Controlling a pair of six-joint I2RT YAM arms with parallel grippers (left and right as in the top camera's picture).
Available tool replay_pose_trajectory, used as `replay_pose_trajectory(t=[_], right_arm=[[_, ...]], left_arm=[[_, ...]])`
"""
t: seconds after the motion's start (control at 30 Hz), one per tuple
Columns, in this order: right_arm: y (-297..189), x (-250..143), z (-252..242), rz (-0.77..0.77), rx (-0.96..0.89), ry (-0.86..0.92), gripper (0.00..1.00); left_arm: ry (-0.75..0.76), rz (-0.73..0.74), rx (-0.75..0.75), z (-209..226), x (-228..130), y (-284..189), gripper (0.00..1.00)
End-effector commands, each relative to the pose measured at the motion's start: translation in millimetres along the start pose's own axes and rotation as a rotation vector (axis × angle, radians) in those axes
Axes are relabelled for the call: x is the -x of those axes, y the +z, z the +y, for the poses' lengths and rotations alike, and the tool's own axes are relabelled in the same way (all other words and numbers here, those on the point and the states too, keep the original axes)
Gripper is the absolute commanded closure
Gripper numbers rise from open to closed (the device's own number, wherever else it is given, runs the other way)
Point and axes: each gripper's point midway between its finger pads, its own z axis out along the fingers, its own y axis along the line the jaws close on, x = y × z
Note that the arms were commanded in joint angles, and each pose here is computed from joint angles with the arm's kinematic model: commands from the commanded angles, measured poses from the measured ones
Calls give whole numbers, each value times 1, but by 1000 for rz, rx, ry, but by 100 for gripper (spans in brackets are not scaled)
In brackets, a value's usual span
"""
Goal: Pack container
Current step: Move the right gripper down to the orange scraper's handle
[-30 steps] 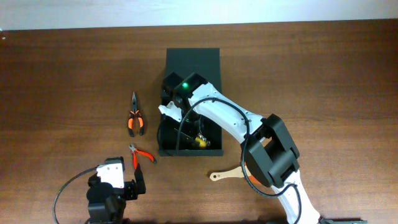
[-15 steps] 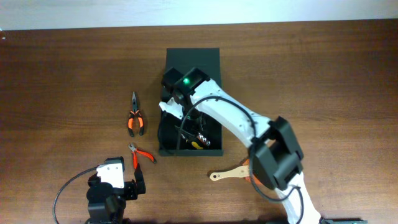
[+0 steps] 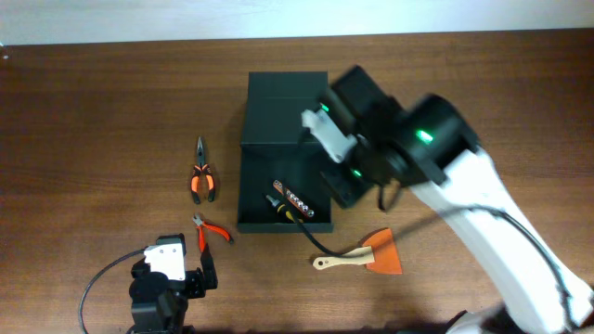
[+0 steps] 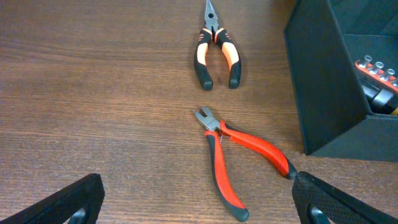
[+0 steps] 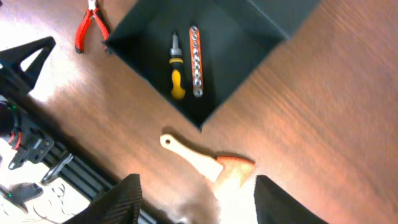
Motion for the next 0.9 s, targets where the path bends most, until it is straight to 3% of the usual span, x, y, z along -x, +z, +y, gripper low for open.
replay_pose_trajectory(t=[0.0, 0.17, 0.37, 0.43, 0.63, 0.87], right_arm=[[-7, -28, -12, 6, -74, 188, 38], [1, -83, -18, 43, -112, 416, 19], [36, -140, -19, 128, -160, 811, 17], [52, -153, -19, 163, -183, 904, 12], [111, -161, 10, 259, -23, 1002, 7], [168, -177, 13, 256, -2, 1283, 7]], left_arm=[[-12, -6, 0, 0, 0, 1, 1], [-12, -6, 0, 0, 0, 1, 1], [-12, -6, 0, 0, 0, 1, 1], [-12, -6, 0, 0, 0, 1, 1], [-12, -6, 0, 0, 0, 1, 1], [-12, -6, 0, 0, 0, 1, 1]])
